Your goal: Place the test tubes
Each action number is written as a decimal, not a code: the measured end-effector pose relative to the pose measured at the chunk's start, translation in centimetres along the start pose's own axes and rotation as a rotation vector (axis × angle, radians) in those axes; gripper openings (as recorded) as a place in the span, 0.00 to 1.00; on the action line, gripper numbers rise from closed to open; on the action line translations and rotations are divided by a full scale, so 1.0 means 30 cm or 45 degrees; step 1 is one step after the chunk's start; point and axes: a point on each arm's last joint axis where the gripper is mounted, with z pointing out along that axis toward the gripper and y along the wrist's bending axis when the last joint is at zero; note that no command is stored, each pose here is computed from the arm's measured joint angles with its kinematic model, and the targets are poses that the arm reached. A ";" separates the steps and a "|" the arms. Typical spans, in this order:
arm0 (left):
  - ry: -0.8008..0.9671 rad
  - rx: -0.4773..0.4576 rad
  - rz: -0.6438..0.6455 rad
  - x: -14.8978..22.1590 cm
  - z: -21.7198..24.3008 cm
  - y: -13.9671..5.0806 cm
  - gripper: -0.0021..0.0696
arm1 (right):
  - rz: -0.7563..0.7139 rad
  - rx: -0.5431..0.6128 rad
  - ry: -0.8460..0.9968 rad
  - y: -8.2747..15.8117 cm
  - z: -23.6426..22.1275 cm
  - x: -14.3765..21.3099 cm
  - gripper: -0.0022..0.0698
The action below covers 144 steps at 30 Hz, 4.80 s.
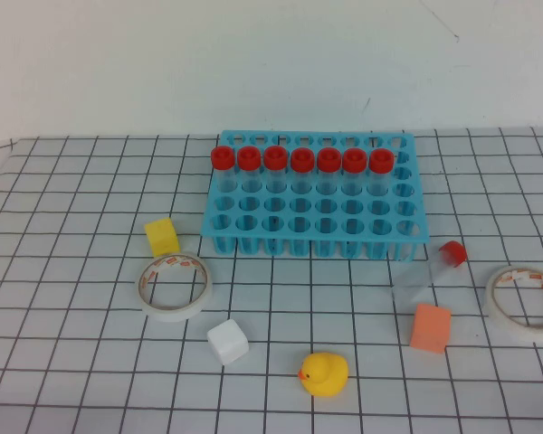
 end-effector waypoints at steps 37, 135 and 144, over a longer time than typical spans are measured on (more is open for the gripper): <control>0.000 -0.002 0.018 0.000 0.000 0.000 0.03 | 0.000 0.000 0.000 0.000 0.000 0.000 0.03; 0.356 0.071 -0.040 -0.248 0.011 -0.033 0.03 | 0.546 -0.415 0.663 0.064 0.272 -0.493 0.03; 0.357 0.086 -0.066 -0.248 0.011 -0.037 0.03 | 0.521 -0.545 0.894 0.177 0.522 -0.569 0.12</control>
